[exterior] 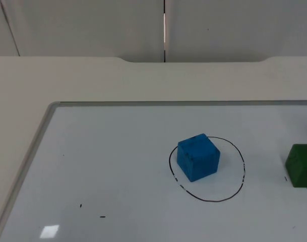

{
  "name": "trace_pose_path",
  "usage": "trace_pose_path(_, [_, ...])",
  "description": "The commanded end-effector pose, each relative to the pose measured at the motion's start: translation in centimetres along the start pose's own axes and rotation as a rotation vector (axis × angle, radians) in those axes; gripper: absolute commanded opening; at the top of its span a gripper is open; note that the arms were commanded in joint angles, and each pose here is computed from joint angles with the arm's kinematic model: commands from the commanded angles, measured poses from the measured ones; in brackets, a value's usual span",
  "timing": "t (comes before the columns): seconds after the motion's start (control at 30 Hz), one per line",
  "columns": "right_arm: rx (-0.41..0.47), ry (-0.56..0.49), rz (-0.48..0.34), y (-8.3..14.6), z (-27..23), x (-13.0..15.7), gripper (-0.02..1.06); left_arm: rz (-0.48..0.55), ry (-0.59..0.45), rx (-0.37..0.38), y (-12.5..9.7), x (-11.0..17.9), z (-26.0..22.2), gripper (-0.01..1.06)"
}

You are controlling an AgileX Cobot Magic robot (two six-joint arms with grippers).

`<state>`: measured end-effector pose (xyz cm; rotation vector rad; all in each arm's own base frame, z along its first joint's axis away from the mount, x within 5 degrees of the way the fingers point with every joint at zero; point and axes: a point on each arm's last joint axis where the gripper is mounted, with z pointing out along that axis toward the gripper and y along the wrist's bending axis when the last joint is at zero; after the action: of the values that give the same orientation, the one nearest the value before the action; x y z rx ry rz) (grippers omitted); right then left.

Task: Push the two cubes into the marked area.

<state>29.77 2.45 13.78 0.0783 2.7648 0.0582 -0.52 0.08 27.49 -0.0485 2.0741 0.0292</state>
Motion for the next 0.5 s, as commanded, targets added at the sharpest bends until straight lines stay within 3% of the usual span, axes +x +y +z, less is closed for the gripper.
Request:
trace_pose_path(0.0, [-0.002,0.000,0.026,-0.2,0.5,-0.1,0.00,0.000,-0.008,0.016,-0.1,0.0,0.1,0.00])
trace_pose_path(0.1, [-0.007,0.041,0.062,-0.1,2.0,0.4,0.00,0.000,-0.008,0.016,-0.1,0.0,0.1,0.00])
trace_pose_path(0.47, [-0.017,0.058,0.076,0.5,3.4,0.8,0.00,0.000,-0.008,0.016,-0.1,0.0,0.1,0.00])
